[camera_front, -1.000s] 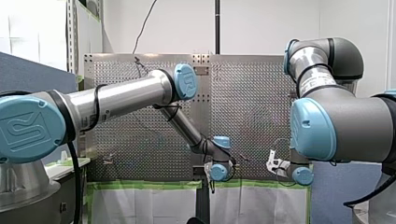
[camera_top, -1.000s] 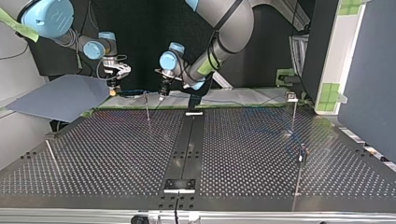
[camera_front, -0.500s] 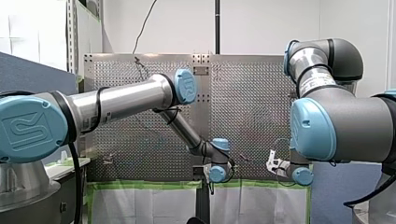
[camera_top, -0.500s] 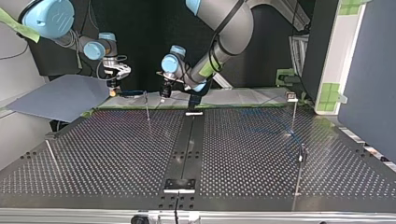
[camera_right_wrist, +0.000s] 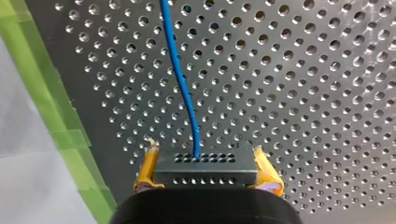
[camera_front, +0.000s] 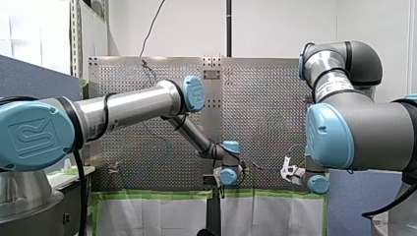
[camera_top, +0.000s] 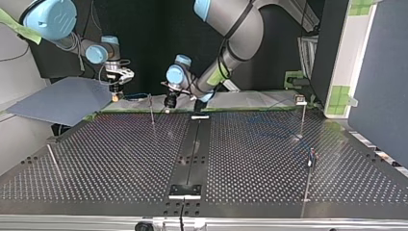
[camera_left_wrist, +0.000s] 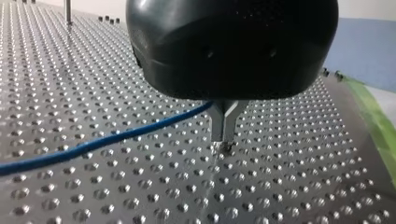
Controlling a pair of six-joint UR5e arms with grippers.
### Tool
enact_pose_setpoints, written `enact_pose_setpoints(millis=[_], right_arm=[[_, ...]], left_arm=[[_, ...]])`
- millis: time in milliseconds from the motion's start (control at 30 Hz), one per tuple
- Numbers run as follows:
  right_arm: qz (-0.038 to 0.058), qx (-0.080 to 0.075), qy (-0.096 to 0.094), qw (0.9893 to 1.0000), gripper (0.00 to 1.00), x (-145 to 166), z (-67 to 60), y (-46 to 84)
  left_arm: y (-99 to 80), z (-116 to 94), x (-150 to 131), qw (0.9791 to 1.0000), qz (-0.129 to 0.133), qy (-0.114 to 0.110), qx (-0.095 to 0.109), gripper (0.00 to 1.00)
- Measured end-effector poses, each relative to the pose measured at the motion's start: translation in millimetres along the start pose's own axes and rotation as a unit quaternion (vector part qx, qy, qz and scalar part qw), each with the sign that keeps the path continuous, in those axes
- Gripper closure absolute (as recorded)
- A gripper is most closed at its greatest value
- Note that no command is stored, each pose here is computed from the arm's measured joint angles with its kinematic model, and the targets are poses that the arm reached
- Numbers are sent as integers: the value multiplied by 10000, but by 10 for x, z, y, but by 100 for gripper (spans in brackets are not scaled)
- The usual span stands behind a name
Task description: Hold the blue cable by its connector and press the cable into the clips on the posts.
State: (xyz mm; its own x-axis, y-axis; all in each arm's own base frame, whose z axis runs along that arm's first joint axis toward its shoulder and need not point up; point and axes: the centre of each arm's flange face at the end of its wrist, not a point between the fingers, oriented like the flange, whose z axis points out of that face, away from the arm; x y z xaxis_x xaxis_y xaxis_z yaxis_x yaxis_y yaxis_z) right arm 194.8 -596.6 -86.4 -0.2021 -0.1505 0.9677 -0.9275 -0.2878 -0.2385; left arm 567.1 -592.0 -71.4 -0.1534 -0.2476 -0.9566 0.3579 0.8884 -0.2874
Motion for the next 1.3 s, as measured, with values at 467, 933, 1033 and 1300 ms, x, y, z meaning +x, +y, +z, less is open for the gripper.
enact_pose_setpoints(millis=[467, 933, 1033, 1300], right_arm=[[29, -27, 75, 10000, 100, 169, 244, 78], [7, -7, 70, 10000, 100, 198, 293, 64], [5, 4, 69, 10000, 100, 196, 295, 52], [18, 27, 64, 10000, 100, 189, 296, 21]], left_arm=[[189, 34, -6, 9999, 69, 77, -101, 100], [189, 7, 11, 9992, 360, 146, -130, 58], [173, -18, 28, 9985, 496, 191, -123, 44], [64, -141, 113, 9944, 904, 533, 125, 0]])
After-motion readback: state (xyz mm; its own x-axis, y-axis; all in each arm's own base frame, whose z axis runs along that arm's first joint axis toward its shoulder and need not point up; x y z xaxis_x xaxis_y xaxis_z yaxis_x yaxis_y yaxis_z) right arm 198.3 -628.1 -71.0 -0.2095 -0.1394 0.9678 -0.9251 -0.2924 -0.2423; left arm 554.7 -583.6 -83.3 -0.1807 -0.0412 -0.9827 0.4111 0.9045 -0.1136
